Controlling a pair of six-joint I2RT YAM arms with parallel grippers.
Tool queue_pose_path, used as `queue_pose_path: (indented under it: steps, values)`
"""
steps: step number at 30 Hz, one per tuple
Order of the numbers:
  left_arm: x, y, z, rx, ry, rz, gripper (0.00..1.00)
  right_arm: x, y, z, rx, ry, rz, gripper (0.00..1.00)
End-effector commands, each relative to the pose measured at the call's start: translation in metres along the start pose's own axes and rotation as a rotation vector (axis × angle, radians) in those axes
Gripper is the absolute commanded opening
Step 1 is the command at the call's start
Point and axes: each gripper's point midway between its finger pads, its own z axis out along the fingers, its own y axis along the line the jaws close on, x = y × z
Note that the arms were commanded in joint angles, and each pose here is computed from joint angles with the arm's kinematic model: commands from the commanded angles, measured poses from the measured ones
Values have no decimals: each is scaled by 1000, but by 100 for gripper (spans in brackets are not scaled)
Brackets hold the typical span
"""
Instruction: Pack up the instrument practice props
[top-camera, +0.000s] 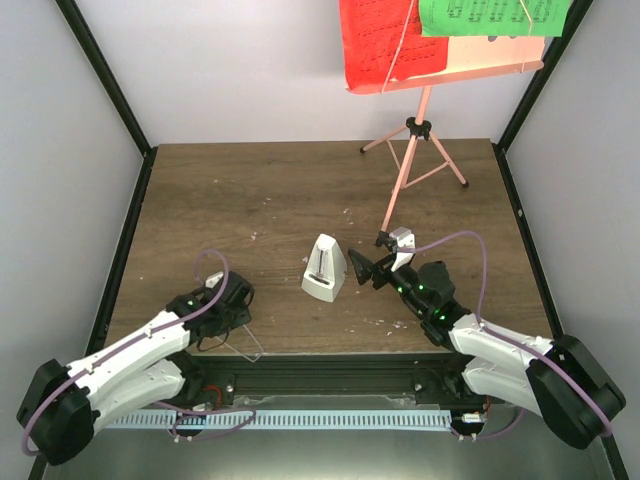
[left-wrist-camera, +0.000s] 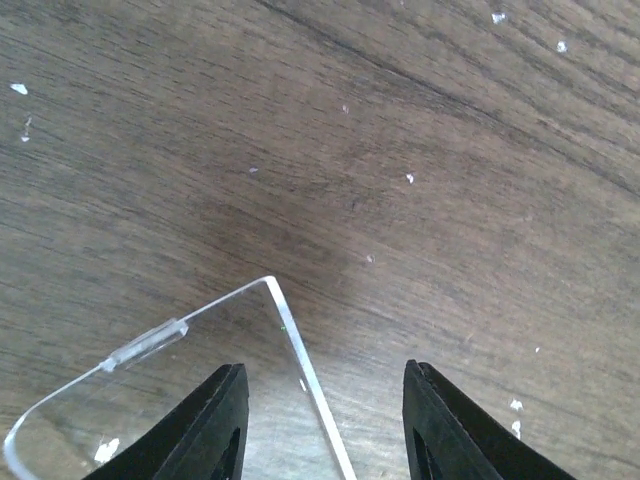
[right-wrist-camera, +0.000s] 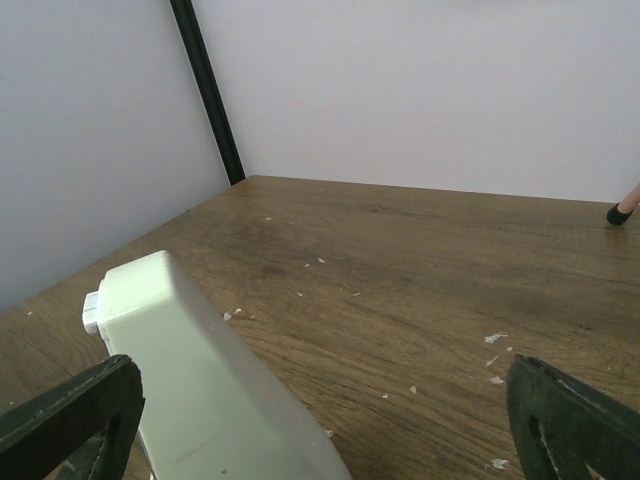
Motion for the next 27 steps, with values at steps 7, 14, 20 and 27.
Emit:
queue_pose_path:
  steps: [7, 14, 20, 27]
  values:
    - [-1, -4, 17, -9, -15, 16, 35, 1, -4, 0, 21, 0, 6, 100]
    - [3, 2, 26, -29, -12, 23, 24, -1, -4, -2, 23, -10, 7, 100]
    - [3, 4, 27, -47, -9, 36, 13, -4, -8, -7, 49, -31, 5, 100]
    - [8, 1, 19, -11, 20, 38, 0, -18, -8, -14, 60, -67, -12, 100]
